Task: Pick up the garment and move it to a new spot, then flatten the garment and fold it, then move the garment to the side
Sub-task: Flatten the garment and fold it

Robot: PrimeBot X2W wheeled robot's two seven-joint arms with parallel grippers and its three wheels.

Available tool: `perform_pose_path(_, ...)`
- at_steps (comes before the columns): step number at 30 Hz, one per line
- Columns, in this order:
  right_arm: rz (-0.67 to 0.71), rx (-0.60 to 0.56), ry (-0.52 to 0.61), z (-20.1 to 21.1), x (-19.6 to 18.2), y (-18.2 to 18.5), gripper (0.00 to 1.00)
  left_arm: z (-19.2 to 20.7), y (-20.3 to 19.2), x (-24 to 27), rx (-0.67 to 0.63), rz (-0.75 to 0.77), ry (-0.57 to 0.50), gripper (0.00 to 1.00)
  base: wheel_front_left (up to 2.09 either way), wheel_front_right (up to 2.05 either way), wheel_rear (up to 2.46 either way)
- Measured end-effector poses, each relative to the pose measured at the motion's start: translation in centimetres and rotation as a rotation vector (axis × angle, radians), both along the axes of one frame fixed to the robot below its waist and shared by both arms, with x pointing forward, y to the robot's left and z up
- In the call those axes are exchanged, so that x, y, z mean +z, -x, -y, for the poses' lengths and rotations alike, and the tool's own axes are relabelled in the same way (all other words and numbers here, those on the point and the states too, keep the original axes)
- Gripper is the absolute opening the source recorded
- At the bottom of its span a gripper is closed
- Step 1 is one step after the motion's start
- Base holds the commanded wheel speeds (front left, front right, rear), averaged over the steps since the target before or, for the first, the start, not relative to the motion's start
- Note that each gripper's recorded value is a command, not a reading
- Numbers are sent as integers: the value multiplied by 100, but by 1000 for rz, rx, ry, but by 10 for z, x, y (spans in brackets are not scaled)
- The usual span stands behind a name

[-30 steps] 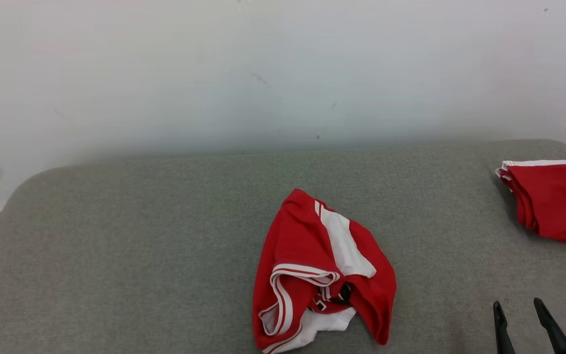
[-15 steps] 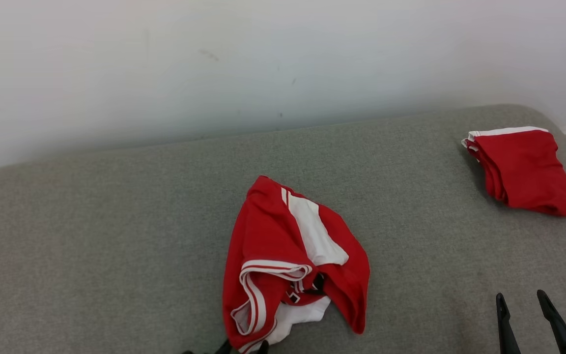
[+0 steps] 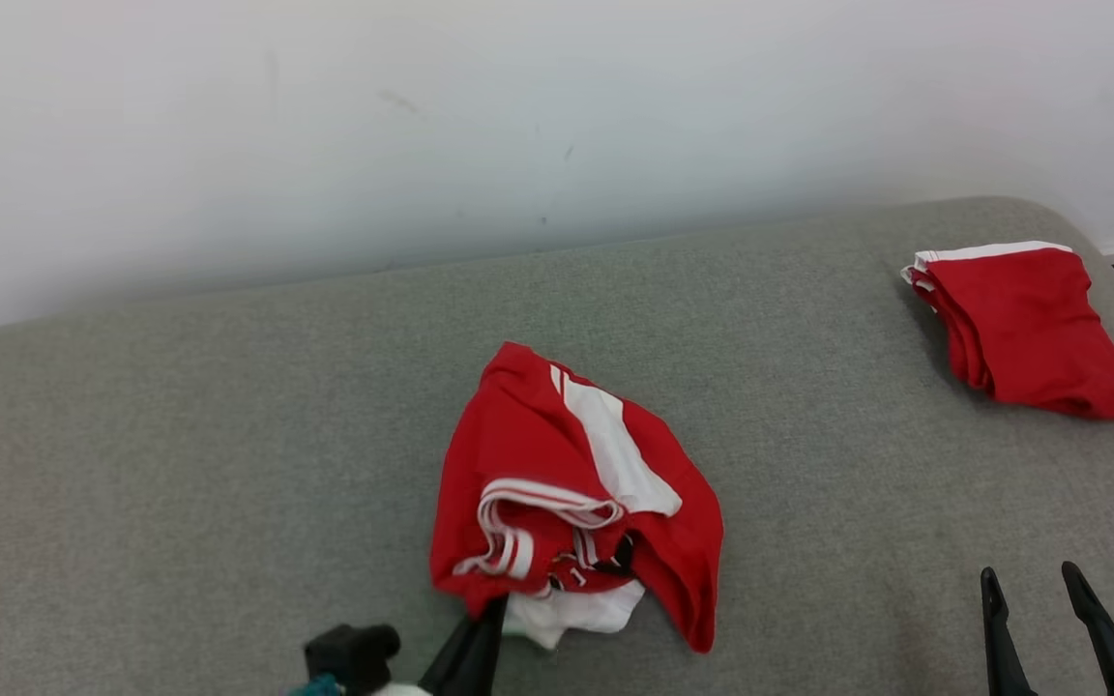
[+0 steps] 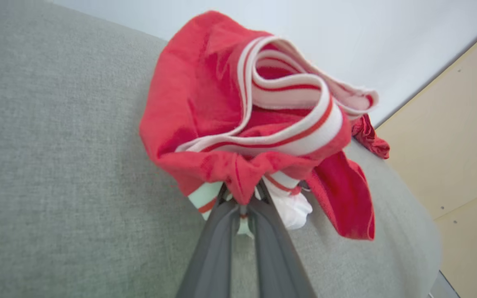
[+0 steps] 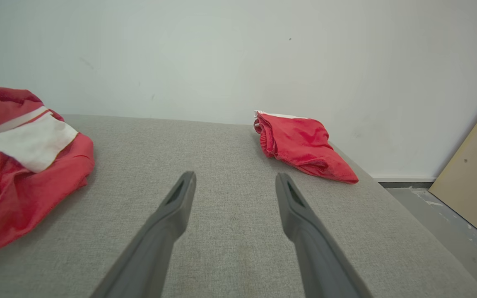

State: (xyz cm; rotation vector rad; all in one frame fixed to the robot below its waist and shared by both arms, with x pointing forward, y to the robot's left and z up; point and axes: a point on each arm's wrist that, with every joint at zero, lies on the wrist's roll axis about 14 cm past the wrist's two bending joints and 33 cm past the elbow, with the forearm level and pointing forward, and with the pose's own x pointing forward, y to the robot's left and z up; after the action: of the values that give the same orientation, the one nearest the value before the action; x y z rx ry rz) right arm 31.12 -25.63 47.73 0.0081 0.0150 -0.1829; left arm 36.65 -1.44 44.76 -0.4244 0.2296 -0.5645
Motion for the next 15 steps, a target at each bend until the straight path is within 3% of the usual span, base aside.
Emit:
perform_pose_path(6, 7, 17, -5, -5, 1, -1, 100, -10, -27, 60, 69, 54, 214, 0, 0, 0, 0)
perform_pose_path(12, 19, 50, -16, -15, 3, -6, 100, -48, -57, 140, 74, 200, 276, 0, 0, 0, 0)
perform_pose_path(15, 24, 58, -19, -17, 5, -8, 100, -73, -71, 179, 108, 284, 246, 0, 0, 0, 0)
